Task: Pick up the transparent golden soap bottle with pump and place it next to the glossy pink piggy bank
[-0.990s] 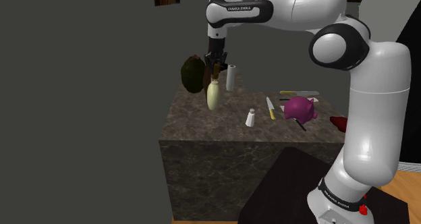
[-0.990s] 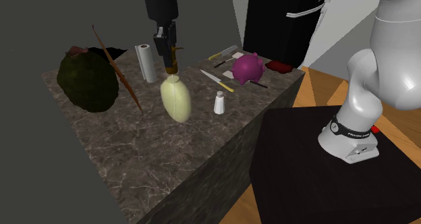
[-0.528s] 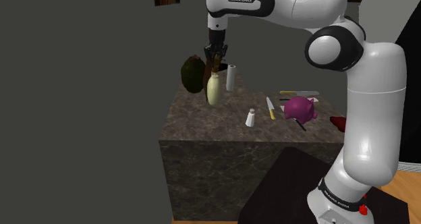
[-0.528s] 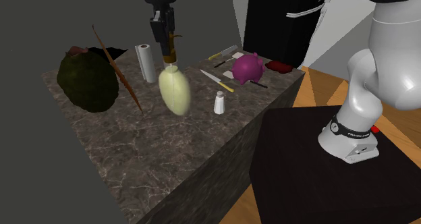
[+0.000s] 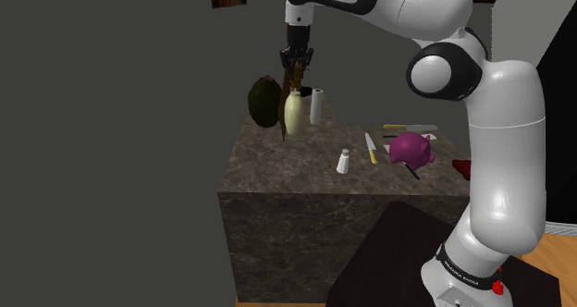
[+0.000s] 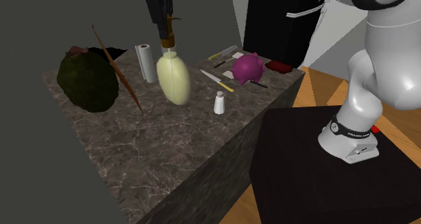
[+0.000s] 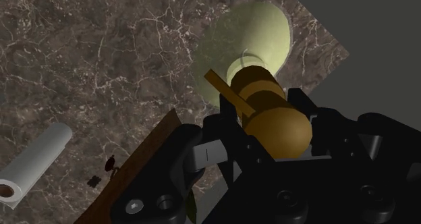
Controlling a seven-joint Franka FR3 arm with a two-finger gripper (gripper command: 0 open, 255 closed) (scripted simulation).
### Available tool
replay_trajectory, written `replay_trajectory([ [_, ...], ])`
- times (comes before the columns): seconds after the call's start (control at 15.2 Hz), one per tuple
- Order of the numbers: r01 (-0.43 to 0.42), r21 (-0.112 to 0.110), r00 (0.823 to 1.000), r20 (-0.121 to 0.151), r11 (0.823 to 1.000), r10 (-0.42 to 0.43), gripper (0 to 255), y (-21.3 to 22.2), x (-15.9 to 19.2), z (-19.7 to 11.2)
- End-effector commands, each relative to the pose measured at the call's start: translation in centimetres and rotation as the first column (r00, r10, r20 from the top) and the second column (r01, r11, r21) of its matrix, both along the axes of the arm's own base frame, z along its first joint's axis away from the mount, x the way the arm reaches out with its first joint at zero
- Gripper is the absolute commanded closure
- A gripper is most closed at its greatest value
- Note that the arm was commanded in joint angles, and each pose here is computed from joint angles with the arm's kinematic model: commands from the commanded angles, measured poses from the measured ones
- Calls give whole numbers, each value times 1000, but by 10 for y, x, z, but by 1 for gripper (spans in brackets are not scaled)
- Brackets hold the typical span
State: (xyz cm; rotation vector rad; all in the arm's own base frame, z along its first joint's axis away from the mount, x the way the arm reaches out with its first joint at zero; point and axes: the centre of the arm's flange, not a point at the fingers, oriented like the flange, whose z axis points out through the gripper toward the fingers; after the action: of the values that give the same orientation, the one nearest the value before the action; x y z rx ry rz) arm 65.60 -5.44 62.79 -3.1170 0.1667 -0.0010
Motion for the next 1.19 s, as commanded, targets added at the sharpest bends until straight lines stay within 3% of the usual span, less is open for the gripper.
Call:
replay_trajectory([
  [0.0, 0, 0, 1000, 0, 1000, 0, 255, 0, 0, 11],
  [0.2, 0, 0, 1000, 0, 1000, 0, 255, 0, 0, 25],
  [1.12, 0, 0, 1000, 0, 1000, 0, 255, -128, -120, 83],
])
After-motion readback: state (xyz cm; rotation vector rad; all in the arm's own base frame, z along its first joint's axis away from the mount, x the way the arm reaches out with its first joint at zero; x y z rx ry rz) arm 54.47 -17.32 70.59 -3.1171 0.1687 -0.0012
